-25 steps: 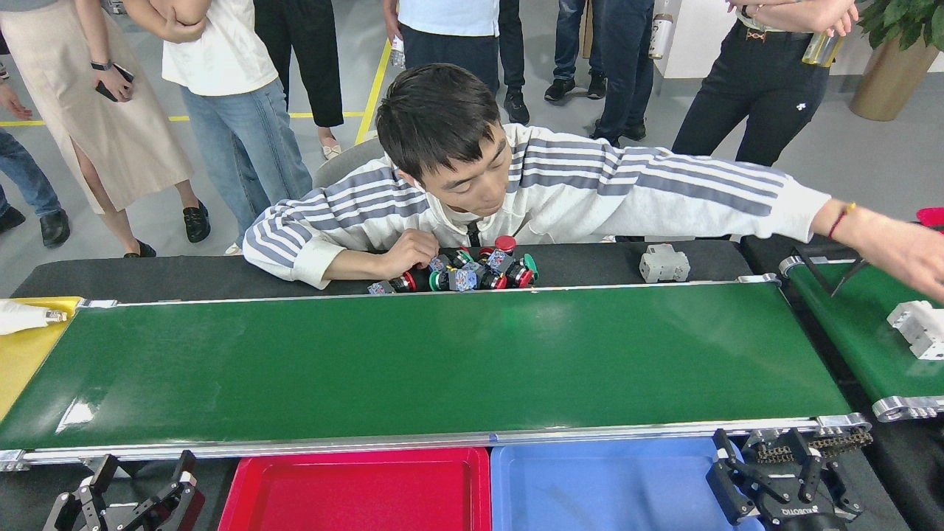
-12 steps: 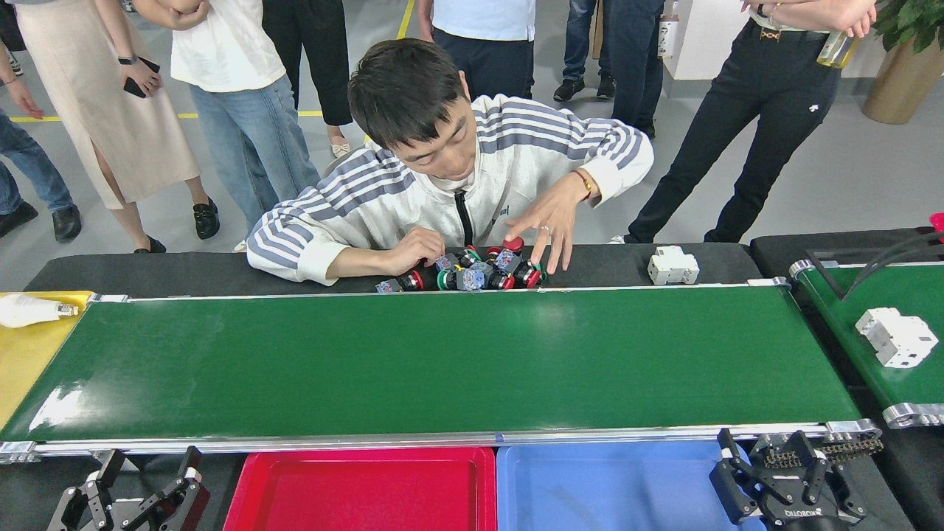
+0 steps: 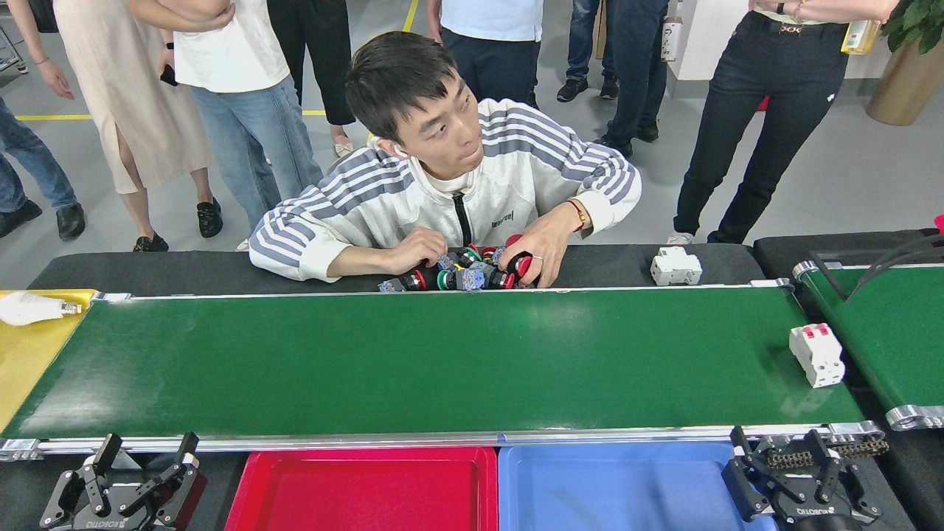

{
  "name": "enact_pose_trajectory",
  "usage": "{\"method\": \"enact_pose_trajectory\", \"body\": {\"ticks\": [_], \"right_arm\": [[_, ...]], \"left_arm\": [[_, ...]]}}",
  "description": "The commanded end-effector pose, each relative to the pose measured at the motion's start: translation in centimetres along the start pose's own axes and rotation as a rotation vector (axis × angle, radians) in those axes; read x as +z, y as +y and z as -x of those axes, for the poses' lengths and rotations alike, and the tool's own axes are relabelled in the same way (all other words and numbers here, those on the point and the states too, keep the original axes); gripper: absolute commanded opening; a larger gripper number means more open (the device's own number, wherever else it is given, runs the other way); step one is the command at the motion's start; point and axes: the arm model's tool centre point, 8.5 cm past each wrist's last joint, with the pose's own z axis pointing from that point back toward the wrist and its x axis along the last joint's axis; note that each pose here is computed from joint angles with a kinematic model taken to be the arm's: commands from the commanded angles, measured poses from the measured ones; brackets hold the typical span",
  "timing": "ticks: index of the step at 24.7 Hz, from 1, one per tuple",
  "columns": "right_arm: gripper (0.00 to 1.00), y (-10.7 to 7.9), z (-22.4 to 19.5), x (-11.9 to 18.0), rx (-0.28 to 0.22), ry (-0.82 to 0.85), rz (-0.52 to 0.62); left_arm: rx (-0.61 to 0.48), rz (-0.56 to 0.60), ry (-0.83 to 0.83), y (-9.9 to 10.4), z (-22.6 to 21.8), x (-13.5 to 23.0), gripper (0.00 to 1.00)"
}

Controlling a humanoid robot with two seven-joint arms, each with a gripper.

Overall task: Pick switch part from conveyor to tray
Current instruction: 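Grasp the white switch block with the right gripper and lift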

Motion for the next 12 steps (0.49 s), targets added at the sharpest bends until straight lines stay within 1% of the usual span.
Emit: {"method": "enact_pose_trajectory", "body": {"ticks": [1,4,6,10,12], "right_arm": [[1.00,-0.8,0.3,-0.3,0.011,-0.001,0.021],[1.00,-0.6,0.9,-0.8,0.012,0.024,0.012],[0.99,-1.0,1.3,-2.1,0.014,0.036,0.020],[0.99,-1.0,1.6,-4.8,0.003,0.048,-0.003],[0.99,-1.3,1.4,-5.9,0.009,0.041,-0.023]], "left_arm": [[-0.016,-0.024,-0.005,0.8,0.3,-0.3,1.00],[-0.012,-0.023,-0.005,0.7,0.2,-0.3,1.00],[-0.007,-0.022,-0.014,0.6,-0.2,-0.4,1.00],[-0.010,-0.023,-0.027,0.7,-0.5,-0.5,1.00],[-0.011,-0.026,-0.027,0.8,-0.5,-0.7,1.00]]}}
